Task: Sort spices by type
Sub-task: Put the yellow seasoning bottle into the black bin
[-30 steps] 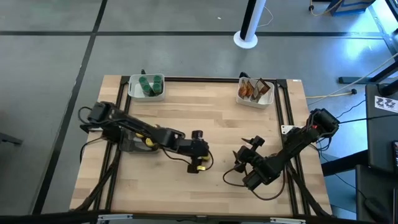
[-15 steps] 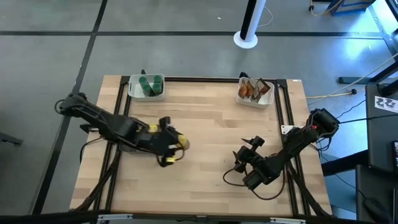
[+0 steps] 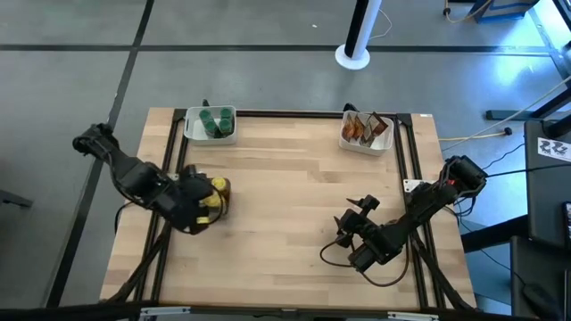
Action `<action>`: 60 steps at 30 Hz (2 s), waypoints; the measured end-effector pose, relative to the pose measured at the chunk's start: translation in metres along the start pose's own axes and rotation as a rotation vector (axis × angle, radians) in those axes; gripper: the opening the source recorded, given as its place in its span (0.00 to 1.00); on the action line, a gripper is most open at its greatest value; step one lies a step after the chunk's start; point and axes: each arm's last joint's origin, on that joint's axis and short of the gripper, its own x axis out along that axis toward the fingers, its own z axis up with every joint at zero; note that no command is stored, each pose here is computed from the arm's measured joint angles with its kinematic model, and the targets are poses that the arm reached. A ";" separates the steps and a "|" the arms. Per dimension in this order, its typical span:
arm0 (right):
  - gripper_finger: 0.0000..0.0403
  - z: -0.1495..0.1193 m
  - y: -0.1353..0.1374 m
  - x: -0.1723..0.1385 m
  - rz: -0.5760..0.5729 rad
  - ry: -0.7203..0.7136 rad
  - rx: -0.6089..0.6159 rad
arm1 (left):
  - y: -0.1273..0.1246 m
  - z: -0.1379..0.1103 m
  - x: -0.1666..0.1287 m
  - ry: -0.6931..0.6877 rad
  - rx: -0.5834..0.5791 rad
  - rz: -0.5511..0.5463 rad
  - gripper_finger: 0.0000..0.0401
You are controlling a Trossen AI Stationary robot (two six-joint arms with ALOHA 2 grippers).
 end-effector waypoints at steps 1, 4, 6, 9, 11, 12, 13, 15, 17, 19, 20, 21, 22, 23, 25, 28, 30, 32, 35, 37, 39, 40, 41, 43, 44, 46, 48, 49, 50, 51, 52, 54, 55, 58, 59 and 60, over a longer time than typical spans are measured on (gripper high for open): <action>0.86 0.000 0.000 0.000 0.000 0.000 0.000 | 0.000 -0.003 -0.002 0.014 -0.011 0.007 0.54; 0.86 0.000 0.000 0.000 0.000 -0.001 0.001 | 0.000 -0.013 -0.003 0.047 -0.021 0.028 0.54; 0.86 0.000 0.000 0.000 0.000 -0.001 0.001 | -0.001 -0.021 0.002 0.067 -0.006 0.048 0.54; 0.86 0.000 0.000 0.000 0.000 -0.001 0.001 | -0.003 -0.033 0.012 0.093 -0.007 0.075 0.54; 0.86 0.000 0.000 0.000 0.000 -0.001 0.001 | -0.003 -0.040 0.018 0.110 -0.006 0.096 0.54; 0.86 0.000 0.000 0.000 0.000 -0.001 0.001 | -0.003 -0.044 0.021 0.118 -0.005 0.104 0.54; 0.86 0.000 0.000 0.000 0.000 -0.001 0.001 | -0.003 -0.047 0.023 0.130 -0.007 0.111 0.54; 0.86 0.000 0.000 0.000 0.000 -0.001 0.000 | -0.004 -0.053 0.026 0.147 -0.011 0.116 0.54; 0.86 0.000 0.000 0.000 0.000 -0.001 0.000 | -0.004 -0.059 0.030 0.156 -0.011 0.128 0.54; 0.86 0.000 0.000 0.000 0.000 -0.001 0.000 | -0.003 -0.064 0.033 0.164 -0.006 0.140 0.54; 0.86 0.000 0.000 0.000 0.000 -0.001 0.000 | -0.003 -0.067 0.035 0.166 -0.008 0.150 0.54; 0.86 0.000 0.000 0.000 0.000 -0.001 0.000 | -0.002 -0.069 0.038 0.169 -0.006 0.163 0.54; 0.86 0.000 0.000 0.000 0.000 -0.001 0.000 | -0.001 -0.073 0.041 0.172 -0.007 0.177 0.54; 0.86 0.000 0.000 0.000 0.000 -0.001 0.000 | 0.000 -0.075 0.044 0.173 -0.009 0.192 0.54; 0.86 0.000 0.000 0.000 0.000 -0.001 0.001 | 0.002 -0.081 0.050 0.172 -0.009 0.213 0.54; 0.86 0.000 0.000 0.000 0.000 -0.002 0.001 | 0.004 -0.088 0.059 0.167 -0.010 0.235 0.54; 0.86 0.000 0.000 0.000 0.001 -0.002 0.001 | 0.005 -0.091 0.063 0.169 -0.009 0.244 0.54; 0.86 0.000 0.000 0.000 -0.002 -0.007 0.001 | 0.006 -0.093 0.066 0.163 -0.016 0.249 0.54; 0.86 0.000 0.000 0.000 -0.001 -0.009 0.002 | 0.005 -0.096 0.069 0.156 -0.024 0.236 0.54; 0.86 0.000 0.000 0.000 0.000 -0.009 0.004 | 0.004 -0.097 0.072 0.149 -0.032 0.223 0.54; 0.86 0.000 0.000 0.000 0.000 -0.009 0.004 | 0.005 -0.100 0.075 0.148 -0.024 0.222 0.54; 0.86 0.000 0.000 0.000 0.000 -0.010 0.005 | 0.005 -0.101 0.077 0.147 -0.024 0.219 0.54; 0.86 0.000 0.000 0.000 0.000 -0.010 0.004 | 0.005 -0.103 0.079 0.147 -0.025 0.220 0.54; 0.86 0.000 0.000 0.000 0.001 -0.010 0.006 | 0.006 -0.106 0.082 0.150 -0.024 0.228 0.54; 0.86 0.000 0.001 0.000 0.001 -0.010 0.006 | 0.007 -0.108 0.085 0.150 -0.023 0.229 0.54; 0.86 0.000 0.001 0.000 0.001 -0.010 0.006 | 0.007 -0.111 0.088 0.149 -0.027 0.223 0.55; 0.86 0.000 0.001 0.000 0.001 -0.010 0.007 | 0.008 -0.113 0.091 0.150 -0.023 0.227 0.56; 0.86 0.000 0.001 0.000 0.001 -0.010 0.006 | 0.008 -0.114 0.092 0.150 -0.021 0.225 0.56; 0.86 0.000 0.001 0.000 0.001 -0.010 0.006 | 0.008 -0.115 0.093 0.149 -0.022 0.221 0.57; 0.86 0.000 0.001 0.000 0.002 -0.010 0.007 | 0.007 -0.115 0.093 0.149 -0.023 0.220 0.57; 0.86 0.000 0.001 0.000 0.002 -0.010 0.007 | 0.008 -0.115 0.093 0.149 -0.023 0.222 0.58; 0.86 0.000 0.001 0.000 0.002 -0.011 0.007 | 0.008 -0.115 0.093 0.149 -0.024 0.224 0.59; 0.86 0.000 0.001 0.000 0.002 -0.011 0.008 | 0.008 -0.114 0.093 0.149 -0.024 0.224 0.60; 0.86 0.001 0.001 0.000 0.005 -0.011 0.011 | 0.008 -0.114 0.093 0.151 -0.018 0.227 0.63; 0.86 0.001 0.001 0.000 0.005 -0.011 0.012 | 0.008 -0.114 0.093 0.151 -0.013 0.226 0.65; 0.86 0.001 0.001 0.000 0.006 -0.012 0.013 | 0.008 -0.114 0.093 0.152 -0.010 0.226 0.66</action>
